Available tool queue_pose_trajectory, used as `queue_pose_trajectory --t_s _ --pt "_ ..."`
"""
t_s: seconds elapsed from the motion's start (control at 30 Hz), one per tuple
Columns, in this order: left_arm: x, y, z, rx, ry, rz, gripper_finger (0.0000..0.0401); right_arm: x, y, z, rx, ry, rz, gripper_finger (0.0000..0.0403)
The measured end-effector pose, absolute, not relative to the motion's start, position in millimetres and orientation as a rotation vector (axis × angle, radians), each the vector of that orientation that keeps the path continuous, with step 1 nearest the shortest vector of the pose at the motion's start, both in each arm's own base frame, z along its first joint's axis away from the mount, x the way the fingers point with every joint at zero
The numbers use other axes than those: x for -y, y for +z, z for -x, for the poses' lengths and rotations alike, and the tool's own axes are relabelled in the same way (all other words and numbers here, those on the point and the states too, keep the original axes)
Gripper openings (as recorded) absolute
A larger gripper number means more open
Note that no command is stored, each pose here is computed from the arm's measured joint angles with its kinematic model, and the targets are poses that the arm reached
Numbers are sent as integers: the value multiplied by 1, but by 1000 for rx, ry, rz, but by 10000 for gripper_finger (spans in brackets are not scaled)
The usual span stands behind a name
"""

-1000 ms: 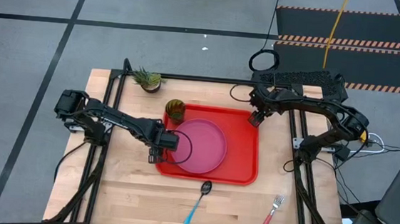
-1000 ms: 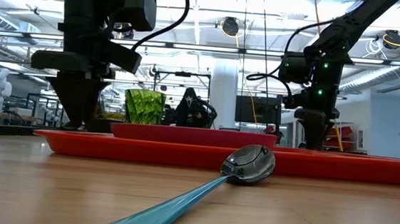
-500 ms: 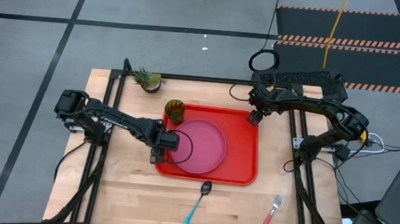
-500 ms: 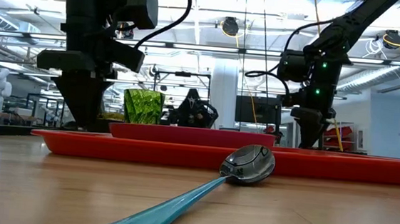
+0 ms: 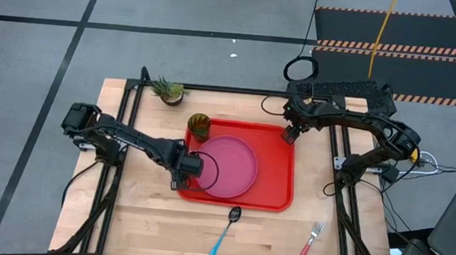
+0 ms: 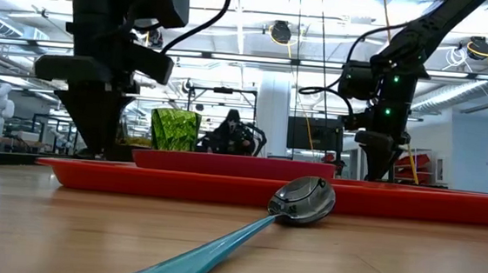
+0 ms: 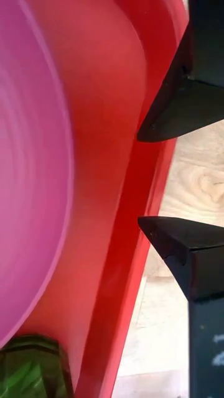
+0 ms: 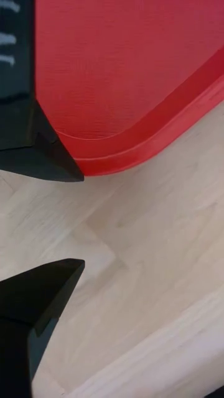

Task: Pick and place plate/cup/fork/spoon on tray
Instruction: Adjust the orange tray

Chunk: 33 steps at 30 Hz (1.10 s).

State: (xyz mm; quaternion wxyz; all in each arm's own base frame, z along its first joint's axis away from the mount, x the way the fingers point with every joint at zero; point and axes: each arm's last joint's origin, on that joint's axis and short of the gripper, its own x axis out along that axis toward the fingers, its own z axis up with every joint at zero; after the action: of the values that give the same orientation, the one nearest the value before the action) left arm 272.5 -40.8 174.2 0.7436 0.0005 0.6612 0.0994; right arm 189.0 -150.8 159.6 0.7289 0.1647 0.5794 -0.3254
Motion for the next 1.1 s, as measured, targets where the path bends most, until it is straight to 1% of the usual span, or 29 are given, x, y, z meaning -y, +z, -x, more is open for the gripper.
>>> queue_pose_trajectory --t_s 0.13,0.4,0.57,0.77,0.9,0.97,1.1 --pt "41 175 -273 -1420 269 -26 209 146 160 -193 -1279 -695 -344 208" --pt "41 175 -274 -1412 272 -29 209 143 160 -195 -1277 -692 -340 208" --pt "41 175 -275 -1407 273 -24 209 145 160 -195 -1285 -741 -275 208" --pt "42 174 -273 -1430 266 -20 209 144 165 -187 -1349 -815 -188 208" --pt "41 174 -268 -1471 273 -30 209 139 183 -181 -1367 -830 -229 208" --pt "41 174 -268 -1471 278 -24 209 134 195 -180 -1339 -818 -271 208" --pt "41 174 -268 -1469 287 -15 209 118 208 -186 -1219 -667 -393 208"
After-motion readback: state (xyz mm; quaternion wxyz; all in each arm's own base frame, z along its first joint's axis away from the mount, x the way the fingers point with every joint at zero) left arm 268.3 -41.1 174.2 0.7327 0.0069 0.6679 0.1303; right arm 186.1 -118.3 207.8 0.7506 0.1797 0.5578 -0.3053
